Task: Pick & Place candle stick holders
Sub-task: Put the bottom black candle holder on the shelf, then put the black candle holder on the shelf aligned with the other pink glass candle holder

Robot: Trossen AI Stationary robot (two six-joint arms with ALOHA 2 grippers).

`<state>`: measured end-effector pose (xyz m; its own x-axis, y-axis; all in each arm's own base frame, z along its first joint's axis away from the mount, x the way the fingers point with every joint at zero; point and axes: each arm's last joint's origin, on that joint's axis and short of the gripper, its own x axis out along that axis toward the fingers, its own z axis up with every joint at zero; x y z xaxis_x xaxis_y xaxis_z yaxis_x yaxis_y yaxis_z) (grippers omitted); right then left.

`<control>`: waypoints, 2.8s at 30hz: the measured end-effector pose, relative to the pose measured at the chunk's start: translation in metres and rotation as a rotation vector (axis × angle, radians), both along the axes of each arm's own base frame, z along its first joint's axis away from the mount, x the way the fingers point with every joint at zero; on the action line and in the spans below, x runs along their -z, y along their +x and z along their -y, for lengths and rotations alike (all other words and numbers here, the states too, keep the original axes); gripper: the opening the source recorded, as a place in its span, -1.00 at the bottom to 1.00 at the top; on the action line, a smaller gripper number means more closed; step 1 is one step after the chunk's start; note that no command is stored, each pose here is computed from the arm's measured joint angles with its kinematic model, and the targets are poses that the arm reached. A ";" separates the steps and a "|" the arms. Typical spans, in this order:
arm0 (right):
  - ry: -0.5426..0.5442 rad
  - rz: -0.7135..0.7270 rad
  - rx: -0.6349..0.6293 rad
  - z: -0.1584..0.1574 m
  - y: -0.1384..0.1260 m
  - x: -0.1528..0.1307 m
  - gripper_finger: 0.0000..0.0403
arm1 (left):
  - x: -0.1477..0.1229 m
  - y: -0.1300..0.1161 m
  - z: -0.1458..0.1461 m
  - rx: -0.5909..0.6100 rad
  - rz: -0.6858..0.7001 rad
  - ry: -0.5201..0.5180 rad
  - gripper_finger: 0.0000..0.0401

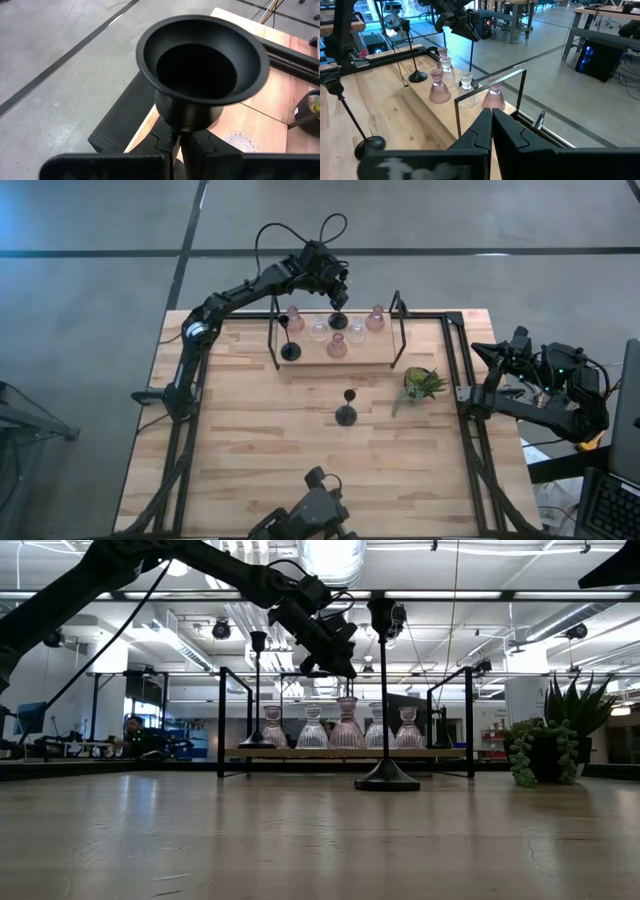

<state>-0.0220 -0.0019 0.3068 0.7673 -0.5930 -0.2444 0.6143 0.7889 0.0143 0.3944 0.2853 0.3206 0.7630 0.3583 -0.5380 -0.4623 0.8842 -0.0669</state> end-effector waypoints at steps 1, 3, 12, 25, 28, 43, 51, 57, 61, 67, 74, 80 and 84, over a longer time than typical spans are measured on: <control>0.000 0.000 0.000 0.000 0.000 0.000 -0.96 | 0.000 0.000 0.000 0.000 0.000 0.000 -0.91; 0.000 0.000 0.000 0.000 0.000 0.000 -0.96 | 0.000 -0.001 -0.001 -0.001 -0.001 -0.002 -0.85; 0.000 0.001 0.000 0.000 0.000 0.000 -0.96 | 0.003 -0.001 -0.001 0.025 -0.002 -0.027 -0.72; 0.000 0.001 0.000 0.000 0.000 0.000 -0.96 | 0.007 -0.004 -0.001 0.031 -0.041 -0.041 -0.47; 0.000 0.001 0.000 0.000 0.000 0.000 -0.96 | 0.007 -0.004 -0.001 0.020 -0.037 -0.056 -0.31; 0.000 0.001 0.000 0.000 0.000 0.000 -0.96 | -0.002 -0.018 0.011 0.099 -0.115 -0.117 -0.05; 0.000 0.000 0.000 0.000 0.000 0.000 -0.96 | -0.035 -0.040 0.027 0.118 -0.107 -0.117 -0.05; 0.000 0.000 0.000 0.000 0.000 0.000 -0.96 | -0.084 -0.070 0.051 0.150 -0.027 -0.076 -0.05; 0.000 0.000 0.000 0.000 0.000 0.000 -0.96 | -0.125 -0.102 0.076 0.159 0.038 -0.010 -0.06; 0.000 0.000 0.000 0.000 0.000 0.000 -0.96 | -0.175 -0.160 0.123 0.140 0.118 0.125 -0.28; -0.069 -0.052 -0.019 0.000 0.000 0.000 -0.96 | -0.169 -0.224 0.176 0.142 0.207 0.148 -0.66; -0.171 -0.079 -0.043 0.000 0.001 -0.004 -0.96 | -0.130 -0.274 0.210 0.137 0.275 0.202 -0.91; -0.186 -0.060 -0.021 0.001 0.001 -0.007 -0.96 | -0.106 -0.303 0.230 0.126 0.332 0.213 -0.97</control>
<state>-0.0210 -0.0029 0.3134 0.7671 -0.6164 -0.1777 0.5934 0.7871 -0.1686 0.0918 0.0550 0.4261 0.9276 0.3277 -0.1792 -0.3337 0.9427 -0.0032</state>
